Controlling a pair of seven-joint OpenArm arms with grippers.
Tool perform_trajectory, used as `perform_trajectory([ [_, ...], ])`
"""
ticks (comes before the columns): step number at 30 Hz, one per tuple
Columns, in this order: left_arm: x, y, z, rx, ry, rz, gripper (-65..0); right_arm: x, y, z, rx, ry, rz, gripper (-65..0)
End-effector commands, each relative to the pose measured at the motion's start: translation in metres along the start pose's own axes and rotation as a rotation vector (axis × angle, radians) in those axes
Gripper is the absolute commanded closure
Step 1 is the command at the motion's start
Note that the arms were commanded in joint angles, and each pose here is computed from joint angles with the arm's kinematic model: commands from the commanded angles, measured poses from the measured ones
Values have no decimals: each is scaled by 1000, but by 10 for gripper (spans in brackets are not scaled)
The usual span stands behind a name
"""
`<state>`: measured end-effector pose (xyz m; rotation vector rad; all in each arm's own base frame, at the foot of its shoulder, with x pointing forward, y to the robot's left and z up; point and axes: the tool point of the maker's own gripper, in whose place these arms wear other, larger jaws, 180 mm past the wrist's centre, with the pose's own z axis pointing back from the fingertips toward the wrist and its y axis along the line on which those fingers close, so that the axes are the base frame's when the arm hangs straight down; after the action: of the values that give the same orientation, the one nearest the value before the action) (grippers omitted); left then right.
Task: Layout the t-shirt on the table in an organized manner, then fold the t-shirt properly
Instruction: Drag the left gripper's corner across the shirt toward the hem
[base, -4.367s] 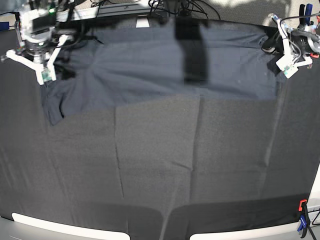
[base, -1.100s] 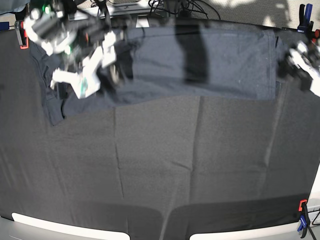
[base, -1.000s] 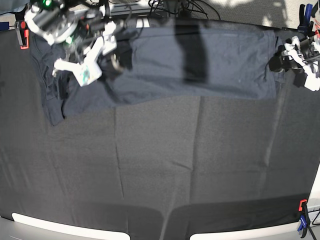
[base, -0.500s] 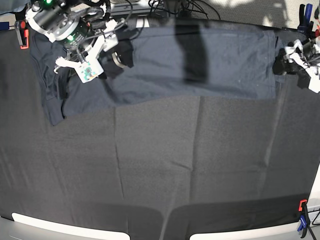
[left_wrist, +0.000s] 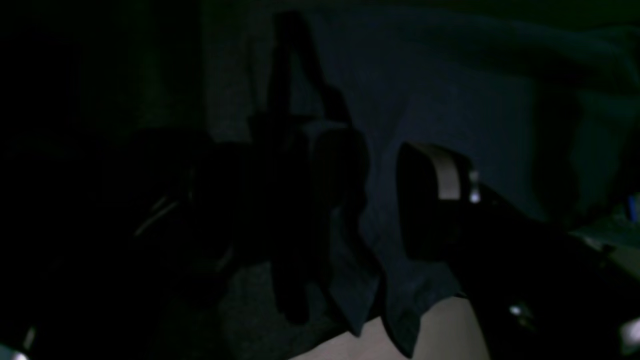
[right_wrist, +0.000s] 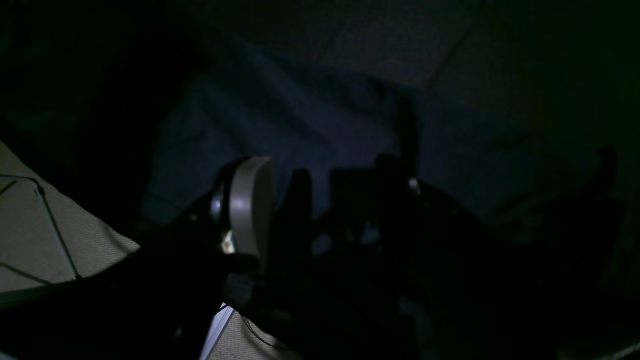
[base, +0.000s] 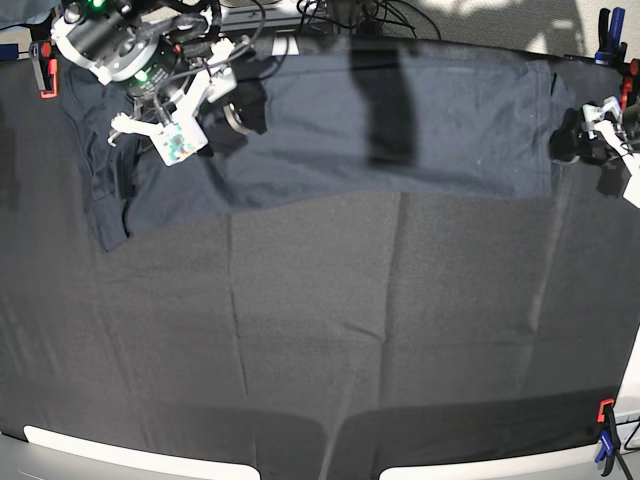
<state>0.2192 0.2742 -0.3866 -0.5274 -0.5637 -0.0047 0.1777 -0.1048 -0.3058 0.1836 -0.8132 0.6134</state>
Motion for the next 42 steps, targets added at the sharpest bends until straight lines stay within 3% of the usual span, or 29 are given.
perform_trajectory([
  [1,10,3,7,-10,-27,-10,-451,7,2,3,13,-26,25,-312],
  [6,-11,22,6,-12,-10,77,-450,6,2,3,13,-25,25,-312],
  [10,-13,2,7,-155,-24,206,-450,7,2,3,12,-26,26,-312],
  [16,-14,-17,-2,-241,-73,215,-450,7,2,3,13,-26,26,-312],
  [23,-36,-13,-24,-162,-51,196,-450,7,2,3,12,-26,26,-312],
  [30,-35,-38,-18,-305,-36,258,-449,7,2,3,12,-26,26,-312],
  [37,-31,-40,-22,-312,-74,275,-449,7,2,3,12,-27,26,-312],
  [42,-37,-36,-33,-262,-89,267,-448,7,2,3,12,-26,26,-312],
])
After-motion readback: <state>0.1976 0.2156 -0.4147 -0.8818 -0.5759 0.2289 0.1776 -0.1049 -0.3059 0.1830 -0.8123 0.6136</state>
